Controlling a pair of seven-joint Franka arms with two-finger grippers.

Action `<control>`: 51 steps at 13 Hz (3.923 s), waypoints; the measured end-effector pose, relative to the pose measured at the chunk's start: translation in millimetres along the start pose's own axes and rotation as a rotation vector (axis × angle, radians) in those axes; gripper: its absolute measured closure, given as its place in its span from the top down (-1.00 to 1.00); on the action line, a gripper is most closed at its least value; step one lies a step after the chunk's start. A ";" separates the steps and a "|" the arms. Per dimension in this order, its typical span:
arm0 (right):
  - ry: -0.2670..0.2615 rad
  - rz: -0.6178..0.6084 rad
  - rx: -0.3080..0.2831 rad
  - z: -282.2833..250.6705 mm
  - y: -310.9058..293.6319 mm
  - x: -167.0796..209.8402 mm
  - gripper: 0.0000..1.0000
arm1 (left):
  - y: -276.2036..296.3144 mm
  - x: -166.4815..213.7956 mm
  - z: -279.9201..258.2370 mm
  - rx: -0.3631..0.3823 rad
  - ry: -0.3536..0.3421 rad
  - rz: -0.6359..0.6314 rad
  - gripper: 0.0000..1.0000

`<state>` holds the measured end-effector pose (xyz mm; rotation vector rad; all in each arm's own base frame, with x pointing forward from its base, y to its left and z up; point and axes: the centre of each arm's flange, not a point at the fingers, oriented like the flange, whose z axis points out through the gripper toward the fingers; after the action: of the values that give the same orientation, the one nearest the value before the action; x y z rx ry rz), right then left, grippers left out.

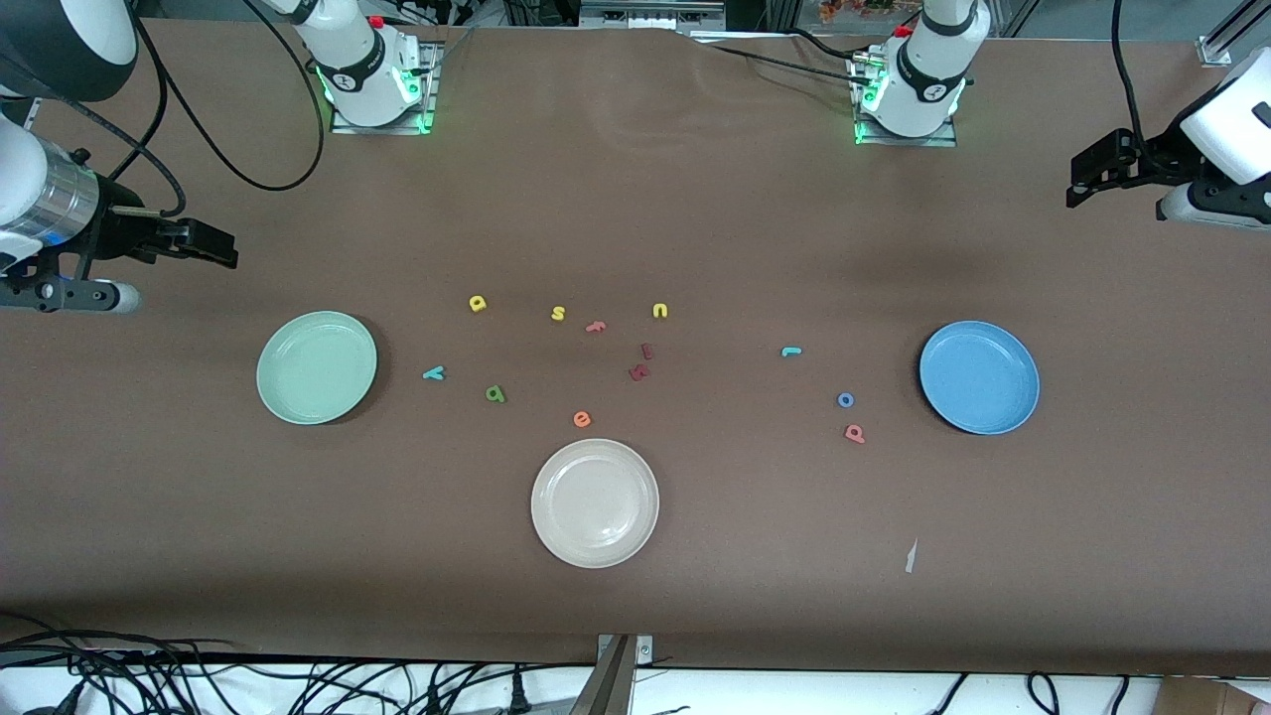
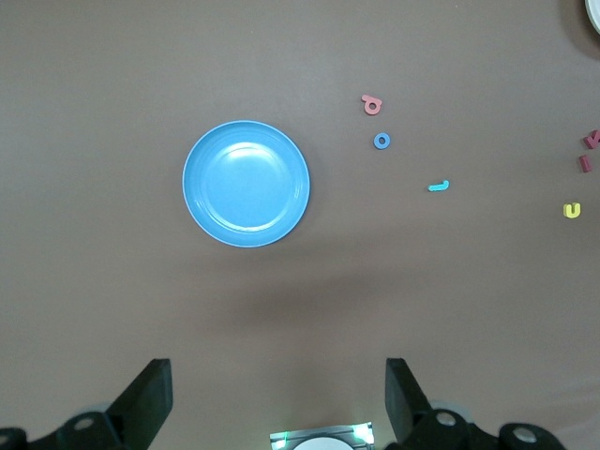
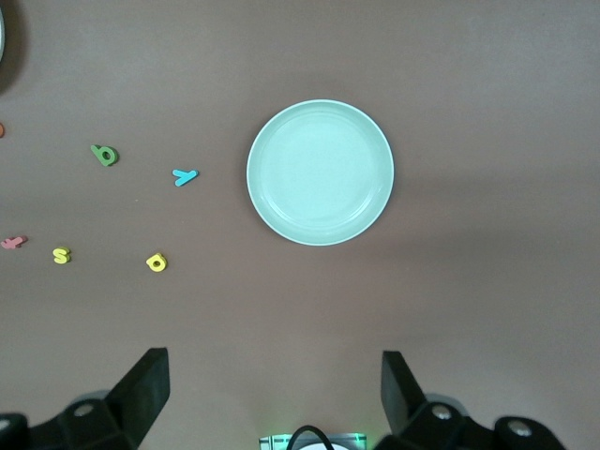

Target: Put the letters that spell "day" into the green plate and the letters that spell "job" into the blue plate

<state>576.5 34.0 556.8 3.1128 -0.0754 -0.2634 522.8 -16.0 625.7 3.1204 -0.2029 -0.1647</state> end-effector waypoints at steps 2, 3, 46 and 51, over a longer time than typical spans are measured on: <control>0.000 0.000 0.000 0.0 0.0 0.0 1.00 | 0.0 0.0 0.0 0.000 0.000 0.000 1.00; 0.000 0.000 0.000 0.0 0.0 0.0 1.00 | 0.0 0.0 0.0 0.000 0.000 0.000 1.00; 0.041 -0.059 0.017 338.8 -199.0 -57.3 1.00 | 72.0 145.6 252.3 -0.013 -0.061 0.095 1.00; 0.041 -0.064 0.040 381.9 -205.2 -52.1 0.98 | 102.4 173.3 322.4 -0.096 0.012 0.027 1.00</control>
<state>470.5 236.7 184.8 3.1623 0.0195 -0.2021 646.5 -141.1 288.8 3.0210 -0.2297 -0.1514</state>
